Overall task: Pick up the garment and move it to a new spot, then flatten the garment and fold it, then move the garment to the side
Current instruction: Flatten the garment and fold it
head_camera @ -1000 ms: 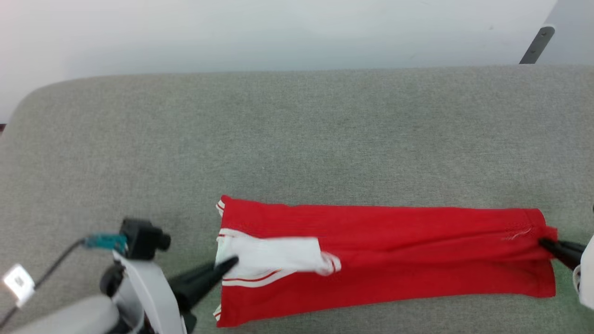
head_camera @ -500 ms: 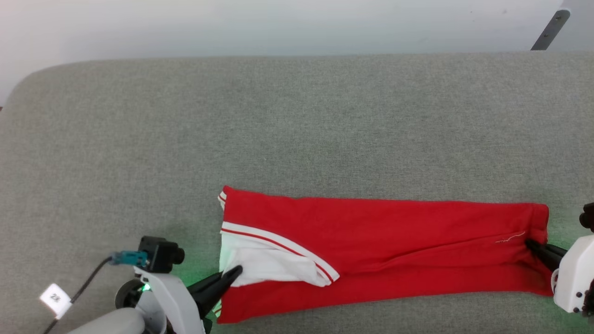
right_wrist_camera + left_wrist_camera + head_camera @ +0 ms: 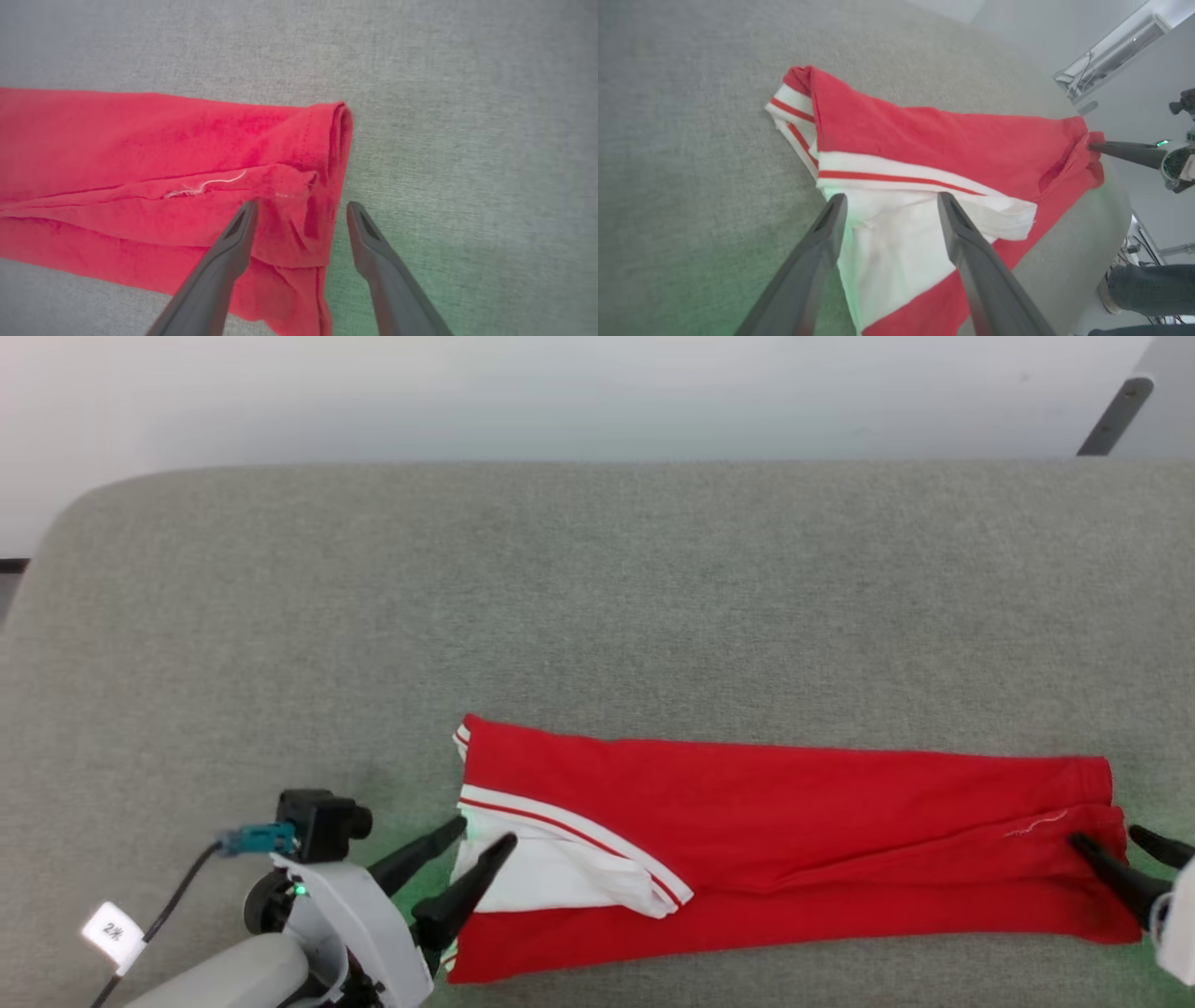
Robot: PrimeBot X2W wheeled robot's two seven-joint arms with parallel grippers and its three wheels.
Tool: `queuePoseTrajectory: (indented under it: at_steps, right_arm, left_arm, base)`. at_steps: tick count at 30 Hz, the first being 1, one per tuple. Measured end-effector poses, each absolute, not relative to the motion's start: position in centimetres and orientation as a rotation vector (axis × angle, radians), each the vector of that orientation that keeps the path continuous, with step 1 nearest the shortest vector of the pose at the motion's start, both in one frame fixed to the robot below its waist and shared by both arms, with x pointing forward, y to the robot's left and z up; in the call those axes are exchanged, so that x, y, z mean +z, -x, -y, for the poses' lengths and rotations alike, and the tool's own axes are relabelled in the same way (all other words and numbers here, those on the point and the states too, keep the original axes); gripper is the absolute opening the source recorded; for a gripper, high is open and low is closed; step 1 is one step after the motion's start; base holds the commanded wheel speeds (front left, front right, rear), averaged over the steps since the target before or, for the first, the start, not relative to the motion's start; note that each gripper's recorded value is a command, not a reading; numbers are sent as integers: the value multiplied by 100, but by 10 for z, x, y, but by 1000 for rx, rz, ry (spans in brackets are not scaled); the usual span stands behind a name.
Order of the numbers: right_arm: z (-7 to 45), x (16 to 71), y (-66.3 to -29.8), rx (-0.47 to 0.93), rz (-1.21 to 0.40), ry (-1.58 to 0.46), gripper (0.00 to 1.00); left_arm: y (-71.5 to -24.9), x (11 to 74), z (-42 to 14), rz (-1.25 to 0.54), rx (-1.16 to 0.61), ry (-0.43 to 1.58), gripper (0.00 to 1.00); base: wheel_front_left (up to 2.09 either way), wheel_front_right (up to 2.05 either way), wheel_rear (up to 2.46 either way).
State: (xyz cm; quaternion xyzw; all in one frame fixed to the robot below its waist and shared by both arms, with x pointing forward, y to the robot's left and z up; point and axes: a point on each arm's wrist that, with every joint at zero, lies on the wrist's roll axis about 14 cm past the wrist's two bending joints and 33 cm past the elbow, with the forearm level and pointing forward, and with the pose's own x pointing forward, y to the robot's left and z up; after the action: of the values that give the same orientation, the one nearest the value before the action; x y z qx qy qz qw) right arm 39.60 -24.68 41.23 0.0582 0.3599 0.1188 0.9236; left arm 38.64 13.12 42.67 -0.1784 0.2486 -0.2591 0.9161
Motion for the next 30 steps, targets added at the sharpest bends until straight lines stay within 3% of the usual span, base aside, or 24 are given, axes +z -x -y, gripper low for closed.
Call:
queuePoseTrajectory:
  at_steps: [7, 15, 30]
  right_arm:
    - [260, 416, -392, 199, -757, -178, 100]
    - [260, 391, -389, 157, -877, -243, 100]
    - [245, 381, -394, 166, -1009, -243, 100]
  left_arm:
    - [-404, 465, -147, -323, -395, 443, 100]
    - [-382, 454, -177, -238, -212, 457, 100]
    - [-365, 476, -233, -62, -12, 178, 100]
  base:
    - [0, 0, 0]
    - [0, 0, 0]
    - [0, 0, 0]
